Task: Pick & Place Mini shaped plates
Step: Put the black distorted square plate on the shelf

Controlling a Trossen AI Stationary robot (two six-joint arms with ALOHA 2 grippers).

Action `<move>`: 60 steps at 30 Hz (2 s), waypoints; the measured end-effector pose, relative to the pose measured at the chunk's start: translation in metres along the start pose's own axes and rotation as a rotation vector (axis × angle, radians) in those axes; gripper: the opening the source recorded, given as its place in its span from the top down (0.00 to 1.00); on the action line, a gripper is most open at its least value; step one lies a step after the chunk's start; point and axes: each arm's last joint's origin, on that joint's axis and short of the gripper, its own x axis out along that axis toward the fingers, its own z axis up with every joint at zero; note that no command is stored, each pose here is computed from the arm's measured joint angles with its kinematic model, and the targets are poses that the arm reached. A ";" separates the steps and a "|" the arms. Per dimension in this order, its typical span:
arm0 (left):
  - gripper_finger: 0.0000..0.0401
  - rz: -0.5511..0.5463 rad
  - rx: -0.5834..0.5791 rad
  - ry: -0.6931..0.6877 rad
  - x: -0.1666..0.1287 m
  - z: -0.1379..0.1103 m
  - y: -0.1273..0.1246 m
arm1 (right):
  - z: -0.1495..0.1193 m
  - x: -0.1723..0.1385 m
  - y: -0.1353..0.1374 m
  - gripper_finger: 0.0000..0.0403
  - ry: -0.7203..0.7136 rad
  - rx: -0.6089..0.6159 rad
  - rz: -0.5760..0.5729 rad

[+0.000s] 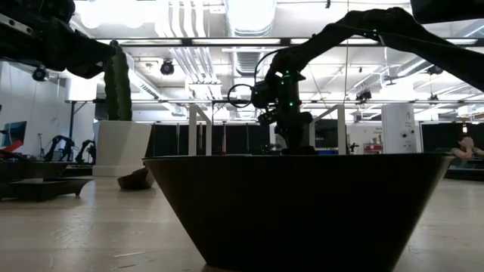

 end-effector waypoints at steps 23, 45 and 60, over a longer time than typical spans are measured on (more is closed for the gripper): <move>1.00 0.000 -0.001 0.000 0.000 0.000 0.000 | -0.002 0.014 0.002 0.98 0.015 -0.036 0.008; 1.00 0.000 -0.001 -0.001 0.000 0.000 0.000 | -0.003 0.013 0.001 0.97 0.049 -0.013 -0.032; 1.00 0.000 -0.006 -0.001 0.000 0.000 0.000 | -0.003 0.013 0.001 0.71 0.054 -0.018 -0.028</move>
